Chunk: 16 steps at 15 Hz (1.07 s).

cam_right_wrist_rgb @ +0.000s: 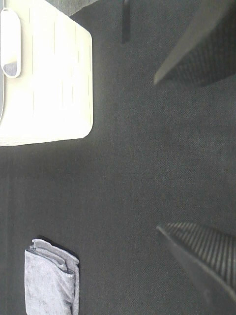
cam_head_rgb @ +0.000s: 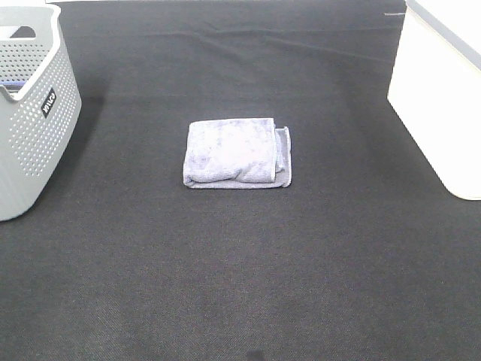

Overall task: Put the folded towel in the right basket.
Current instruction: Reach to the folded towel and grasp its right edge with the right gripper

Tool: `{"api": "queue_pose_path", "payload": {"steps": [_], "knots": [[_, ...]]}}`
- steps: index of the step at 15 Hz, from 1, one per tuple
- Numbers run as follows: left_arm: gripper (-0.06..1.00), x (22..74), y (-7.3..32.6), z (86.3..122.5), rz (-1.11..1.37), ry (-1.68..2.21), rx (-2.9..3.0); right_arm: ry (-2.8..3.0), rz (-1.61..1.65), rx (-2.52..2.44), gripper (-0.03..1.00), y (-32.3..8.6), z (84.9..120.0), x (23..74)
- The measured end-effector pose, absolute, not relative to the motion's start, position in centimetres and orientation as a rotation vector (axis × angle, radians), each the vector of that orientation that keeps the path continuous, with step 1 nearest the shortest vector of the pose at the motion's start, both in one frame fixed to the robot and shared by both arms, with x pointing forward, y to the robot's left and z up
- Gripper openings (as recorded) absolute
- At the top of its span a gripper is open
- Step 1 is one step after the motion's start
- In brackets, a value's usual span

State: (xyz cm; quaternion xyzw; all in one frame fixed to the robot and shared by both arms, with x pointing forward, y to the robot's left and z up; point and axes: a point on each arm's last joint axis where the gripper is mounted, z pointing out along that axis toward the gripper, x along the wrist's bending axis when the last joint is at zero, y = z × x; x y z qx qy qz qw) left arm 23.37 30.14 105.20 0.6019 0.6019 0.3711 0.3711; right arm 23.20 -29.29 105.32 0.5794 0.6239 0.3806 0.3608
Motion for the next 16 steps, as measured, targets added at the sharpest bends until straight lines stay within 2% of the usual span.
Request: {"api": "queue_pose_path", "payload": {"steps": [11, 15, 16], "knots": [[0.97, 23.4, 30.1, 105.2, 0.952, 1.543, 1.543, 1.605, 0.983, 1.491, 0.71, -29.3, 105.5, 23.3], [0.97, 23.4, 30.1, 105.2, 0.952, 1.543, 1.543, 1.554, 1.017, 1.465, 0.71, -29.4, 109.2, 27.1], [0.97, 23.4, 30.1, 105.2, 0.952, 1.543, 1.543, 1.554, 1.017, 1.465, 0.71, -29.4, 109.2, 27.1]]}}
